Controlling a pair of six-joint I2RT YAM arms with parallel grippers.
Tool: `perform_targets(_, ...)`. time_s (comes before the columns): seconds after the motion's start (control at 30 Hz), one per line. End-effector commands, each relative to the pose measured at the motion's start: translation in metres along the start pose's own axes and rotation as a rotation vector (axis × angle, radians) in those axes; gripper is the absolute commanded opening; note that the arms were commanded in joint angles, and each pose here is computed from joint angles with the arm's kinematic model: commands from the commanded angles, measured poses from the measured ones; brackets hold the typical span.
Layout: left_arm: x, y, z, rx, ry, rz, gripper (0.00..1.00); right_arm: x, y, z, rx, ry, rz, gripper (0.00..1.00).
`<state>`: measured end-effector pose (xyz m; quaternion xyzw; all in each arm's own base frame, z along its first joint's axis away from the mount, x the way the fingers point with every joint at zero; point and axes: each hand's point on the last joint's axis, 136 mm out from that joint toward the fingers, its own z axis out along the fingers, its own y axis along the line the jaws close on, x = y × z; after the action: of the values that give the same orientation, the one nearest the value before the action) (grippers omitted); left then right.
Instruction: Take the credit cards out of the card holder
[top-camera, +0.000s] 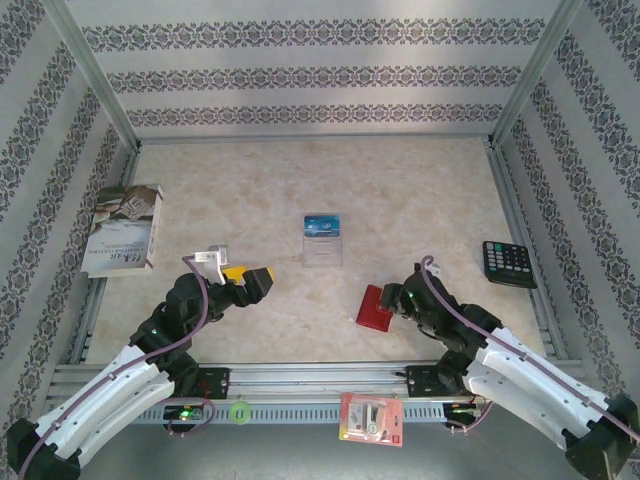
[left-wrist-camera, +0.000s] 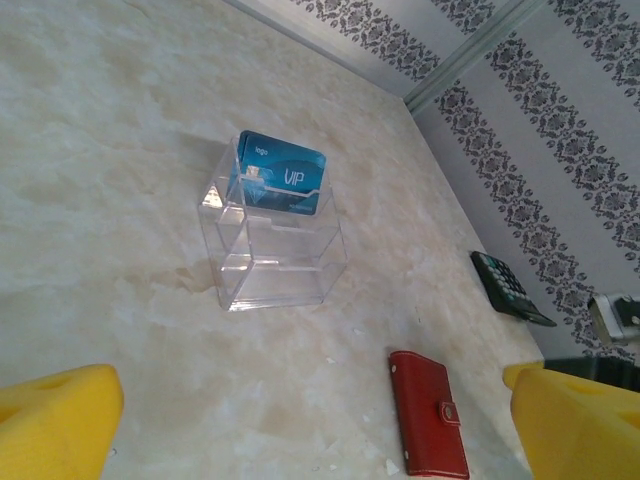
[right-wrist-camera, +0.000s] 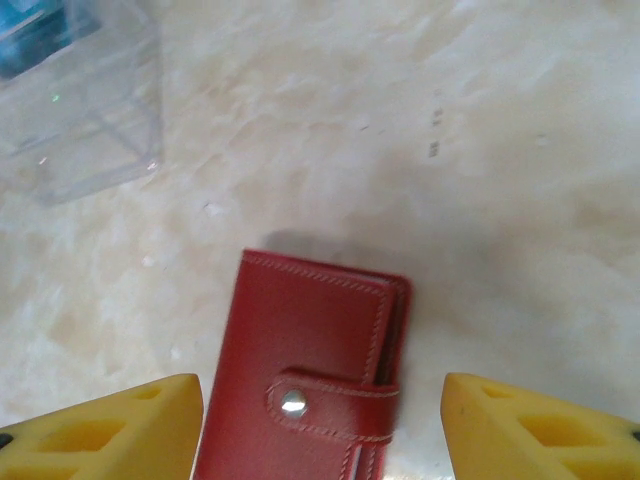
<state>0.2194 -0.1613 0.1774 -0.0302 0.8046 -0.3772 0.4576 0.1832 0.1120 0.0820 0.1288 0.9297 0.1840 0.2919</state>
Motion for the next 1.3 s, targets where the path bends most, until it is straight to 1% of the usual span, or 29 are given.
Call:
perform_targets(0.0, 0.004, -0.004, -0.001, 0.028, 0.024, 0.019, 0.99, -0.003, 0.007, -0.002, -0.04, 0.055, -0.004, 0.65)
perform_targets(0.17, 0.012, -0.005, 0.001, 0.056, 0.045, 0.014, 0.99, -0.007, 0.006, 0.002, -0.032, 0.098, 0.014, 0.64)
perform_targets(0.3, 0.016, -0.006, 0.003, 0.08, 0.049, 0.002, 0.98, -0.002, 0.004, 0.017, -0.059, 0.132, 0.087, 0.59)
perform_targets(0.47, 0.019, -0.007, 0.003, 0.095, 0.061, -0.007, 0.98, 0.0, 0.005, 0.03, -0.079, 0.138, 0.129, 0.56)
perform_targets(0.67, 0.018, -0.01, 0.002, 0.103, 0.065, -0.003, 0.98, 0.002, -0.007, 0.036, -0.031, 0.13, 0.141, 0.54)
perform_targets(0.8, 0.017, -0.011, 0.002, 0.108, 0.065, -0.006, 0.98, -0.002, -0.006, 0.042, -0.033, 0.127, 0.148, 0.53)
perform_targets(0.93, 0.019, -0.009, 0.003, 0.102, 0.064, -0.008, 0.98, 0.002, -0.009, 0.048, -0.015, 0.149, 0.149, 0.52)
perform_targets(0.97, 0.019, -0.009, 0.003, 0.103, 0.061, -0.01, 0.98, 0.013, -0.017, 0.052, 0.003, 0.172, 0.152, 0.52)
perform_targets(1.03, 0.019, -0.009, 0.003, 0.105, 0.063, -0.01, 0.99, 0.017, -0.022, 0.055, 0.017, 0.181, 0.159, 0.51)
perform_targets(1.1, 0.021, -0.007, 0.004, 0.1, 0.065, -0.01, 0.99, 0.022, -0.029, 0.058, 0.046, 0.193, 0.162, 0.49)
perform_targets(1.2, 0.02, -0.007, 0.004, 0.101, 0.064, -0.009, 0.99, 0.028, -0.031, 0.062, 0.042, 0.205, 0.166, 0.46)
perform_targets(1.27, 0.02, -0.01, 0.003, 0.109, 0.065, -0.003, 0.99, 0.03, -0.031, 0.063, 0.041, 0.216, 0.157, 0.39)
